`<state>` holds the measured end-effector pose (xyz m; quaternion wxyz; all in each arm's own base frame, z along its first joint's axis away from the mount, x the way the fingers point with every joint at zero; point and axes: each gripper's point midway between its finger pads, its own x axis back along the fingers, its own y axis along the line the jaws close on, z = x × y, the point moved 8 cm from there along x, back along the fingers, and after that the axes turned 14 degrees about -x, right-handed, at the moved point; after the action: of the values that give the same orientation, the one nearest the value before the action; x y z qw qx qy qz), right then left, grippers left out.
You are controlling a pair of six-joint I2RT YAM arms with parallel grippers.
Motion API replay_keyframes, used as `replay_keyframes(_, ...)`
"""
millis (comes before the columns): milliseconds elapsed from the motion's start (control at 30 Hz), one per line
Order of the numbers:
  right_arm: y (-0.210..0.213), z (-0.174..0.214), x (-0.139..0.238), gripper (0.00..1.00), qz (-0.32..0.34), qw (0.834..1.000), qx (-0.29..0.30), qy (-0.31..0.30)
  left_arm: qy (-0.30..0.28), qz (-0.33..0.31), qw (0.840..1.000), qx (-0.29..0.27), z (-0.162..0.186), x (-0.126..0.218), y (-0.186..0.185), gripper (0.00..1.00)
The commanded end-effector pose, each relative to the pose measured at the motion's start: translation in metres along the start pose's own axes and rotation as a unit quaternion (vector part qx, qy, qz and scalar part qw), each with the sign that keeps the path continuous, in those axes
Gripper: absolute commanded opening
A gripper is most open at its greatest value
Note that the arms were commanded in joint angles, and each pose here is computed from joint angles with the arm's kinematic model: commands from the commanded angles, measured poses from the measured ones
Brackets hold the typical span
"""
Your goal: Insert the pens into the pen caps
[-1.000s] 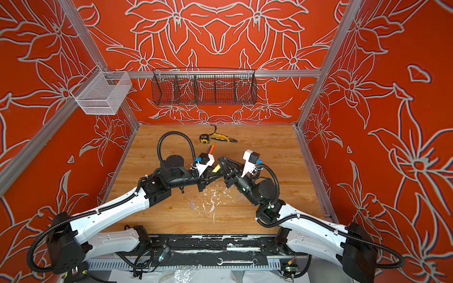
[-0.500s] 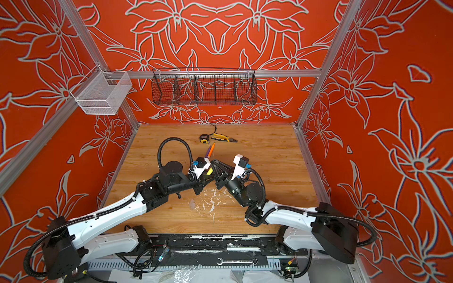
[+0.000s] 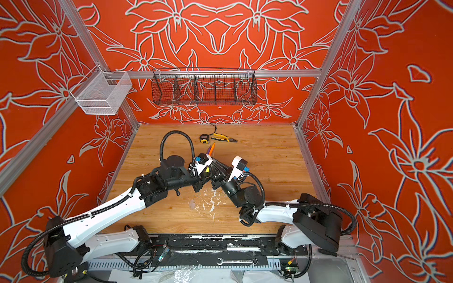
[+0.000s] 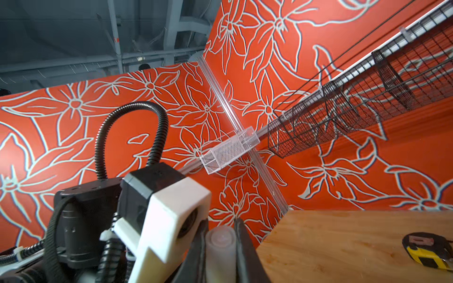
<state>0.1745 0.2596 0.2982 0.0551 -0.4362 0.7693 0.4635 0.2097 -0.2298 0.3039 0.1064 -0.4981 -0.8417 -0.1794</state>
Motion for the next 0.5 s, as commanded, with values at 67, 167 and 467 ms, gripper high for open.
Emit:
replay_keyframes(67,-0.013,0.099,0.056,0.0,0.006,0.95,-0.015,0.313,-0.253,-0.089,0.962,-0.05,-0.103,0.043,0.026,0.0)
replay_keyframes(167,-0.009,0.088,0.059,0.0,0.019,0.951,0.006,0.308,-0.243,-0.08,0.966,-0.037,-0.093,0.044,0.022,0.0)
replay_keyframes(467,0.005,0.048,0.073,0.08,0.032,0.962,0.051,0.266,-0.215,-0.064,0.974,-0.011,-0.062,0.055,0.008,0.0)
